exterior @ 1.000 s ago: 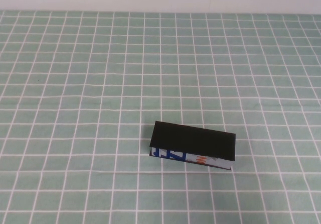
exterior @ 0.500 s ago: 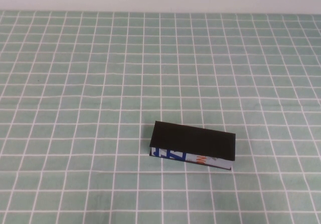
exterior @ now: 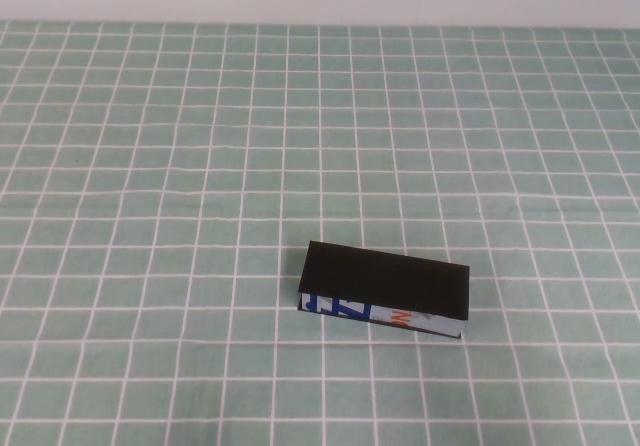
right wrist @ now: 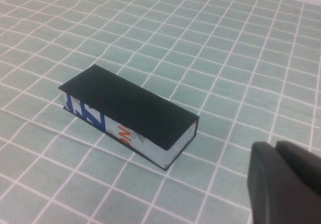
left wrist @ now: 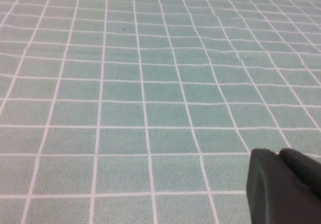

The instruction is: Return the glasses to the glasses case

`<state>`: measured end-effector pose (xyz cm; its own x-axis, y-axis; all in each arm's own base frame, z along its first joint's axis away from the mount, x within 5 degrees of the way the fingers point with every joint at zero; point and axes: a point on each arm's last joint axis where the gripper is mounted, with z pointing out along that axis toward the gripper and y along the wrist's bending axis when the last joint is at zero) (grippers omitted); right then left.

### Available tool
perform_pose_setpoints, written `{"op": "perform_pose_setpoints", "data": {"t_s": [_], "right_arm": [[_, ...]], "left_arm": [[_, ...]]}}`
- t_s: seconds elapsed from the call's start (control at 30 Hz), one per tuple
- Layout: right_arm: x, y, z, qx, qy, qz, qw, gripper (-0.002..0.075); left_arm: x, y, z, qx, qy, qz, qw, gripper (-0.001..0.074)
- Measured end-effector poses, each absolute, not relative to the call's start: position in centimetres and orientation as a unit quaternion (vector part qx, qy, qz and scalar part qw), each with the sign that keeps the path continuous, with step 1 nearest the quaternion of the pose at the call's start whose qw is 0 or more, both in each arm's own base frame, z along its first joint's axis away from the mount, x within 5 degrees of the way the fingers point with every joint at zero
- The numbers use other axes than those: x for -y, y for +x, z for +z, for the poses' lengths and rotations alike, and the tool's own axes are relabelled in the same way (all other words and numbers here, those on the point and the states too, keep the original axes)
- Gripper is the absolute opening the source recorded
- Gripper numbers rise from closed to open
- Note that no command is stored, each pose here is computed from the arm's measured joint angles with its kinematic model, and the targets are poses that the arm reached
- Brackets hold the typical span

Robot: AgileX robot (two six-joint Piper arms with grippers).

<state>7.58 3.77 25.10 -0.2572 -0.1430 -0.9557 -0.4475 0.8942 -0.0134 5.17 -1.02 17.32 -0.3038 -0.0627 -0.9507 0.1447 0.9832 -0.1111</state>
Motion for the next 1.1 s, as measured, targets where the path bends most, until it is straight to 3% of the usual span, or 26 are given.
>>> {"op": "perform_pose_setpoints", "data": {"t_s": [0.63,0.9,1.1], "right_arm": [[-3.5,7.2,25.4,-0.774,-0.181,0.129,0.592,-0.0011],[-1.6,5.4,26.3,-0.737,-0.103,0.076,0.663,-0.0011],[-1.0,5.0,22.9,-0.738,-0.024,0.060,0.671,-0.0011]], "left_arm": [[1.0,5.2,17.3,-0.802,0.025,-0.089,0.590,-0.0002],[1.0,5.2,17.3,-0.802,0.025,-0.089,0.590,-0.0002],[1.0,5.2,17.3,-0.802,0.025,-0.089,0.590,-0.0002]]}}
